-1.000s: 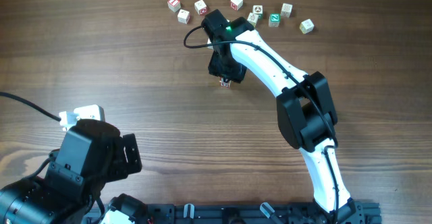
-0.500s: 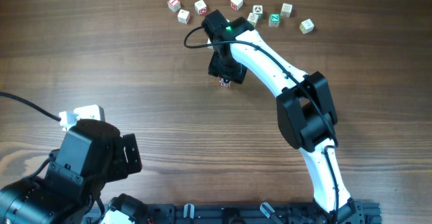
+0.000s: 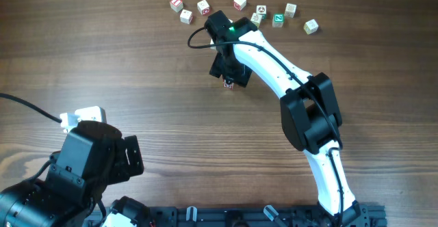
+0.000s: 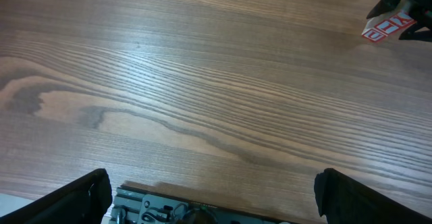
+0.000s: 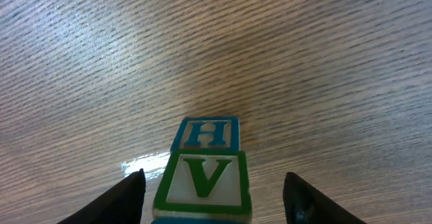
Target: Form a tower
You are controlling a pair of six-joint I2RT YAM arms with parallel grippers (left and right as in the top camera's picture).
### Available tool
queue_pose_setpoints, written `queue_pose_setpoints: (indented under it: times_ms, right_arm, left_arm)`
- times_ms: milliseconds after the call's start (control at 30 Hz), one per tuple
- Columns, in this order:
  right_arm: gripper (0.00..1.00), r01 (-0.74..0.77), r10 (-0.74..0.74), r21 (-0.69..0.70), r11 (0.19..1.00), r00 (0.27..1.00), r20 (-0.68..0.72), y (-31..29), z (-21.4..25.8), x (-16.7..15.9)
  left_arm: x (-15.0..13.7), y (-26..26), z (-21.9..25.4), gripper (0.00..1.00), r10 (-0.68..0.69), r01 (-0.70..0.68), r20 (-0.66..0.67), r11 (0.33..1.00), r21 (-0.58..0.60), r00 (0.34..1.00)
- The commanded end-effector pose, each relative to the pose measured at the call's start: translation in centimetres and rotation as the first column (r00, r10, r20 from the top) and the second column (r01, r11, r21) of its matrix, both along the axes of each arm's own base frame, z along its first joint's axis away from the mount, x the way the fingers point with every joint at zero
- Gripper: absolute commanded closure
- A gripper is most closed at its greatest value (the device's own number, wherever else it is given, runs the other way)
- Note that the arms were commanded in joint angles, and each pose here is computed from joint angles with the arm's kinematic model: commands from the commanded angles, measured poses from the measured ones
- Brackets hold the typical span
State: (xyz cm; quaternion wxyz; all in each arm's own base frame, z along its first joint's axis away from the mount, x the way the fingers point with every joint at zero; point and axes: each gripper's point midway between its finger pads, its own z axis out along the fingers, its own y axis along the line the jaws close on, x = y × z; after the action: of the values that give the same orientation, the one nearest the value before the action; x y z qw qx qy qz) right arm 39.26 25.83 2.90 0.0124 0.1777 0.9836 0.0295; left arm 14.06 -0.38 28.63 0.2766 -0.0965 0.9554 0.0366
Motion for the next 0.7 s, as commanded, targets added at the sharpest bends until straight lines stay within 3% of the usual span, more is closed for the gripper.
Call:
queue_pose_setpoints:
  times_ms: [0,167,500,667]
  right_arm:
    - [0.33,0.047,-0.042,0.062,0.997,0.996,-0.076,0.2,-0.9,-0.5]
    - [0.28,0.068,-0.058,0.09,0.994,0.993,-0.105,-0.2,-0.8,-0.5]
    - [0.28,0.058,-0.052,0.061,0.996,0.995,-0.088,-0.7,-1.3,-0.2]
    - [0.35,0.049,-0.046,0.037,0.998,0.994,-0.095,-1.0,-2.3,-0.2]
  left_arm:
    - [0.0,0.4,0.1,0.0,-0.001,0.001,0.007,1.0,0.02,1.0]
    - [0.0,0.4,0.1,0.0,0.0,0.0,0.007,1.0,0.02,1.0]
    - [0.0,0.4,0.1,0.0,0.0,0.0,0.007,1.0,0.02,1.0]
    - [0.0,0.4,0.1,0.0,-0.001,0.001,0.007,1.0,0.02,1.0]
